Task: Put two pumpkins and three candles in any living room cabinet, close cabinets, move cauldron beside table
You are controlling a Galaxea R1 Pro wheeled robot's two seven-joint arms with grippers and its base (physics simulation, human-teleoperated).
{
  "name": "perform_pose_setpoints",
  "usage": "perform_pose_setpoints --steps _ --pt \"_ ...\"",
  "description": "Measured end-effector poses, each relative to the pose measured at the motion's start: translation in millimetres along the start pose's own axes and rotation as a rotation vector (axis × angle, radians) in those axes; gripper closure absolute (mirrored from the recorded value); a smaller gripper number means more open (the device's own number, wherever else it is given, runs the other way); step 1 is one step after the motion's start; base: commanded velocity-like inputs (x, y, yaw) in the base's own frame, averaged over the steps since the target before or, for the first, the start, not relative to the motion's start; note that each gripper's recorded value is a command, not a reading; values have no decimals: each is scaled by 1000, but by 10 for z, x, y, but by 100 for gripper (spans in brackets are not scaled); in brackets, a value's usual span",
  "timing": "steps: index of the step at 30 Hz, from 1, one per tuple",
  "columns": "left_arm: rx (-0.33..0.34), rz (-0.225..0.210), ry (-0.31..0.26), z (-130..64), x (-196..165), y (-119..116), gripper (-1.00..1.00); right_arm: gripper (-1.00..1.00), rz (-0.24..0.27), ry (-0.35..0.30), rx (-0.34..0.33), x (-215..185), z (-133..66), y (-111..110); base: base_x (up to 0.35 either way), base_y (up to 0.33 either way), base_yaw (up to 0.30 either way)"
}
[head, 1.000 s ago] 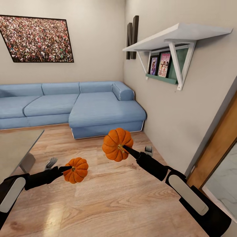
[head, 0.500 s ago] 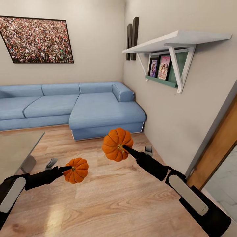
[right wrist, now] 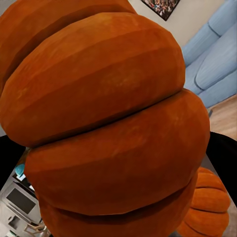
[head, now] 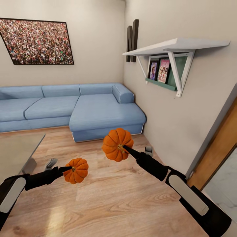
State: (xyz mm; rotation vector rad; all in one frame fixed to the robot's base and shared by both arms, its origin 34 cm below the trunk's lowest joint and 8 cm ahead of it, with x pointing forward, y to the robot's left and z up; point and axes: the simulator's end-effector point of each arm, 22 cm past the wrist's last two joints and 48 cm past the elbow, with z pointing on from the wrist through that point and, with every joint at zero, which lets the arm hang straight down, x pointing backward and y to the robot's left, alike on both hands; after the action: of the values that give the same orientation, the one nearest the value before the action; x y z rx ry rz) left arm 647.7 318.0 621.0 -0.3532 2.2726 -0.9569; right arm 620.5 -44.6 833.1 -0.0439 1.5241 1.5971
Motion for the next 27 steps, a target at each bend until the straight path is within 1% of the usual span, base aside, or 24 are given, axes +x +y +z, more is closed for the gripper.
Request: perform_pose_setpoints --steps 5,11,21,27 --pt "-6 0 5 -22 -41 -71 100 100 0 0 2 -72 36 63 -9 0 0" --pt "-21 -1 7 -48 -98 -140 100 100 1 0 2 -160 80 146 -180 0 0" --pt "-21 -4 10 -110 -199 -305 100 100 1 -2 -2 -306 153 298 -20 0 0" --pt "-22 -3 10 -158 -271 -389 100 100 1 -1 0 -385 194 371 -230 0 0"
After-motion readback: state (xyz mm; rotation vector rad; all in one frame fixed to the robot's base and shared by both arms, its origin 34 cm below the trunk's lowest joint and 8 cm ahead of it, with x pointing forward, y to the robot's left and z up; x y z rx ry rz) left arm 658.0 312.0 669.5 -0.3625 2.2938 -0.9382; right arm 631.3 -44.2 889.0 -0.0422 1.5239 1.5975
